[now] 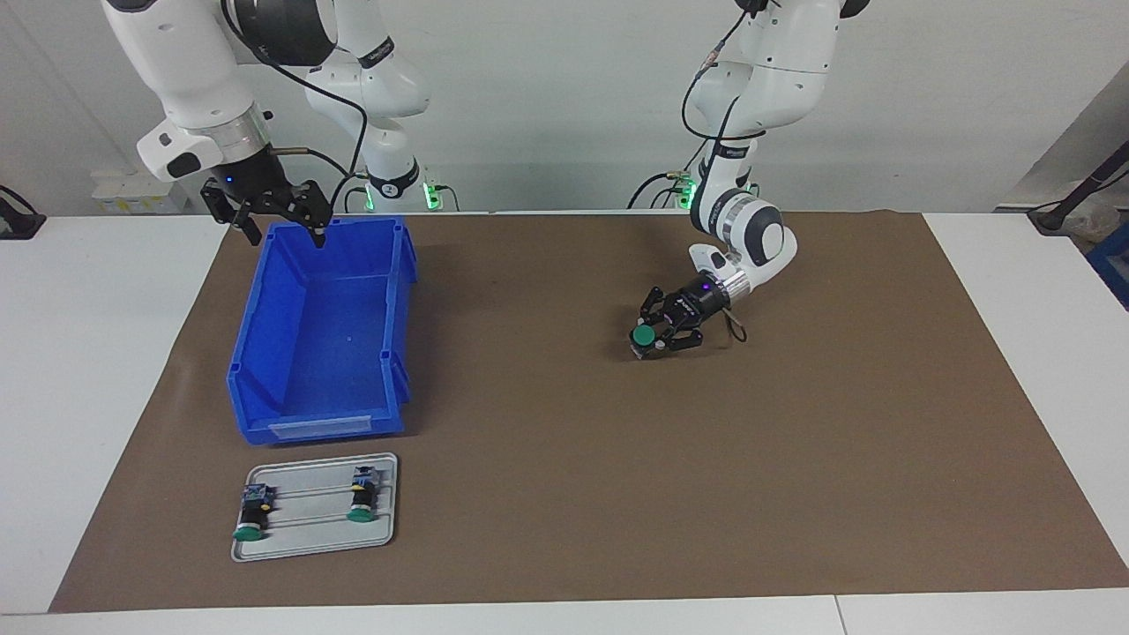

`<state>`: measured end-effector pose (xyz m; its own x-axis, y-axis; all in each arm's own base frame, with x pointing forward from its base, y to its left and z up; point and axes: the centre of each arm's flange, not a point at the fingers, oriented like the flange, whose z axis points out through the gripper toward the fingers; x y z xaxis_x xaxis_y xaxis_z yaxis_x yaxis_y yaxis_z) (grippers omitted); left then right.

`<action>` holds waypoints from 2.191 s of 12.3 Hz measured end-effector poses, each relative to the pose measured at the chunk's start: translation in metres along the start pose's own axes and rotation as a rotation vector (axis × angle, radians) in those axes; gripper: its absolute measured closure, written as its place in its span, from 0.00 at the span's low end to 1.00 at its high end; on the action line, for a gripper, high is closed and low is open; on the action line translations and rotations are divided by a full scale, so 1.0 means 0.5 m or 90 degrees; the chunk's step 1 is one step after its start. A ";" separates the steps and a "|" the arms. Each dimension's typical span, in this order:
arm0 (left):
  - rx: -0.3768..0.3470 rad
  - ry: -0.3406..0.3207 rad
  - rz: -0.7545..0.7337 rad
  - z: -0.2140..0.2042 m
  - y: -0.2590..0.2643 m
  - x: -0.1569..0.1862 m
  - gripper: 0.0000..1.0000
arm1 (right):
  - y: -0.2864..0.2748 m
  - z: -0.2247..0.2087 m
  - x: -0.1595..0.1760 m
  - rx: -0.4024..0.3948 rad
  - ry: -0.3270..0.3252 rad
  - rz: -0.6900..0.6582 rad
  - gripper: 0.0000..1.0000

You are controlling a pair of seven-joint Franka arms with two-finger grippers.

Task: Place and press button with both arms
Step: 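Set the button upright on the table and open the left gripper, then draw the open left gripper back away from the button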

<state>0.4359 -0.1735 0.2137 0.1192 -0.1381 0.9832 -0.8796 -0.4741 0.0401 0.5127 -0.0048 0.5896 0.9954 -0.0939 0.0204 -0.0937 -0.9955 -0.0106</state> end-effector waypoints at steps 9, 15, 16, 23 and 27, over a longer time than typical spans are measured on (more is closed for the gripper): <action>-0.008 -0.008 0.002 -0.009 0.002 -0.008 0.15 | 0.000 0.000 0.000 0.000 0.000 0.000 0.01; -0.044 -0.052 0.029 -0.078 -0.048 -0.028 0.14 | 0.000 0.000 0.000 0.000 0.000 0.000 0.01; -0.052 -0.062 0.034 -0.096 -0.062 -0.031 0.12 | 0.000 0.000 0.000 0.000 0.000 0.000 0.01; -0.065 -0.109 0.027 -0.173 -0.168 -0.008 0.11 | 0.000 0.000 0.000 0.000 0.000 0.000 0.01; -0.051 -0.131 0.005 -0.228 -0.244 0.011 0.14 | 0.000 0.000 0.000 0.000 0.000 0.000 0.01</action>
<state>0.4916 -0.0174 0.2345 0.1972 -0.3198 0.9267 -0.9138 -0.4023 0.0556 0.5127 -0.0047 0.5896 0.9954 -0.0939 0.0204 -0.0937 -0.9955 -0.0106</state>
